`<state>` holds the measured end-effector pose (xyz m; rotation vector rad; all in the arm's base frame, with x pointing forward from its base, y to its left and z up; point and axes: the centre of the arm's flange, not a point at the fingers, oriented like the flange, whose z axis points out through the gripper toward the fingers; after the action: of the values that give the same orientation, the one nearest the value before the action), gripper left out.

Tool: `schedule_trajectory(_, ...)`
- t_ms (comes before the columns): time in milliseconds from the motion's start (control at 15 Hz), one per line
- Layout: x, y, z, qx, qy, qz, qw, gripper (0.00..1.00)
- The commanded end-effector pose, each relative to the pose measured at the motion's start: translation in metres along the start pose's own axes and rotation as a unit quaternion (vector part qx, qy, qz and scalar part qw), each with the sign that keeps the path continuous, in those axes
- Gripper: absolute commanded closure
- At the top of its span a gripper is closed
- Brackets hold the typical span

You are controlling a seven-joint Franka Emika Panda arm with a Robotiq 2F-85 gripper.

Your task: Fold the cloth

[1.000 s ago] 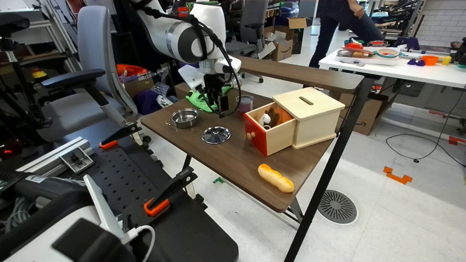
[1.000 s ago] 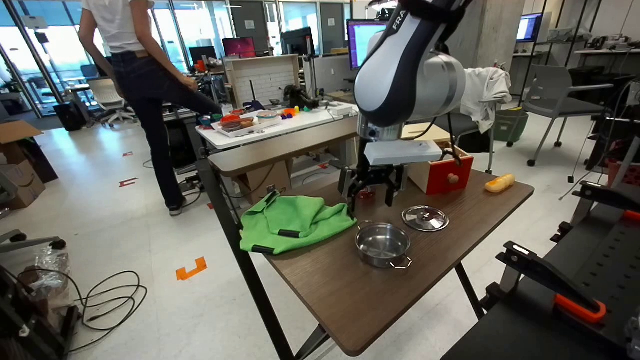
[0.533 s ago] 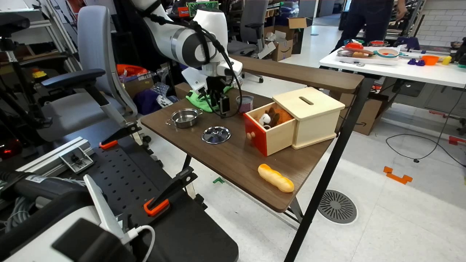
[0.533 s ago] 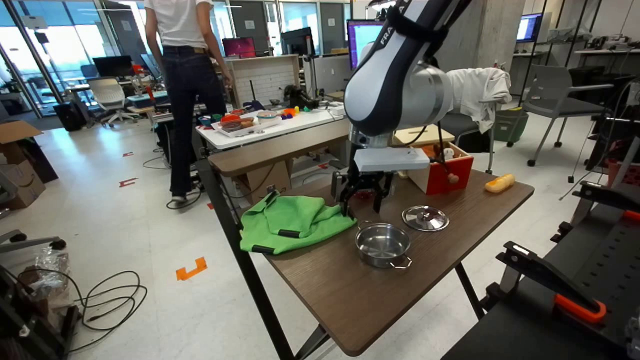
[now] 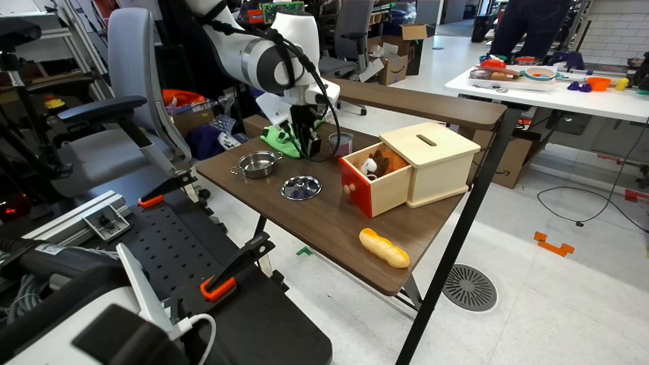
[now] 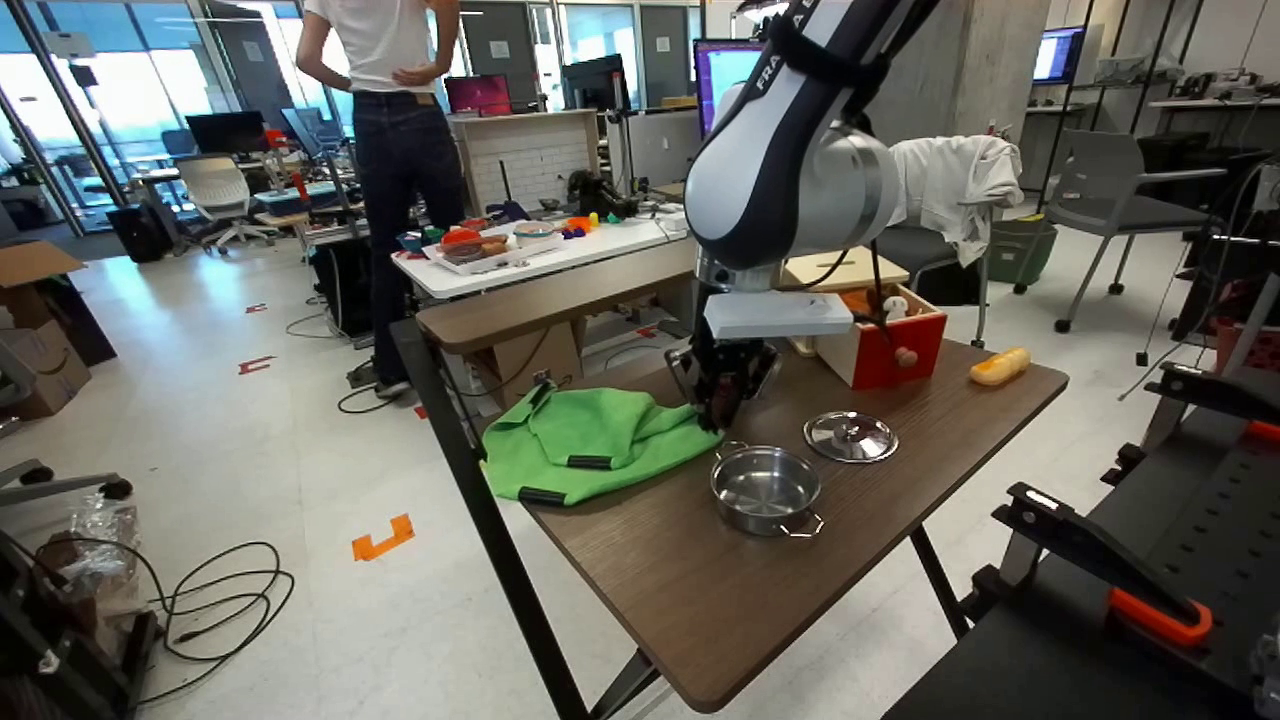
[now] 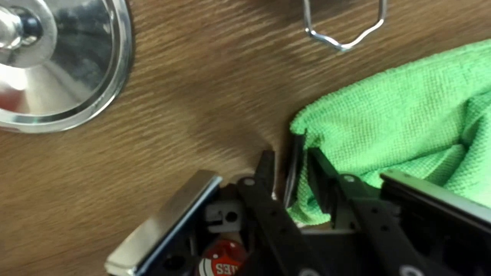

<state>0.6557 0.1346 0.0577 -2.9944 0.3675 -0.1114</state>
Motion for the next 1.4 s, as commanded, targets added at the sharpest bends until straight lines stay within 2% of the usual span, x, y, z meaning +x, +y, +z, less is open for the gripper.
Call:
schedule_trajectory(0,-0.003,0.001,-0.002,0.006,0.009,-0.002,0.9999,0.99)
schedule_trajectory(467,-0.031,0.011,-0.032,0.006,0.012,-0.022,0.9997,0.99)
schedule_trajectory(667,-0.042,0.012,-0.056,0.018,0.025,-0.030,0.9991,0.99)
schedule_trajectory(1067,-0.043,-0.006,-0.112,0.051,0.049,-0.021,0.9973,0.99)
schedule_trajectory(1333,-0.042,-0.027,-0.136,0.075,0.067,-0.017,0.9948,0.99)
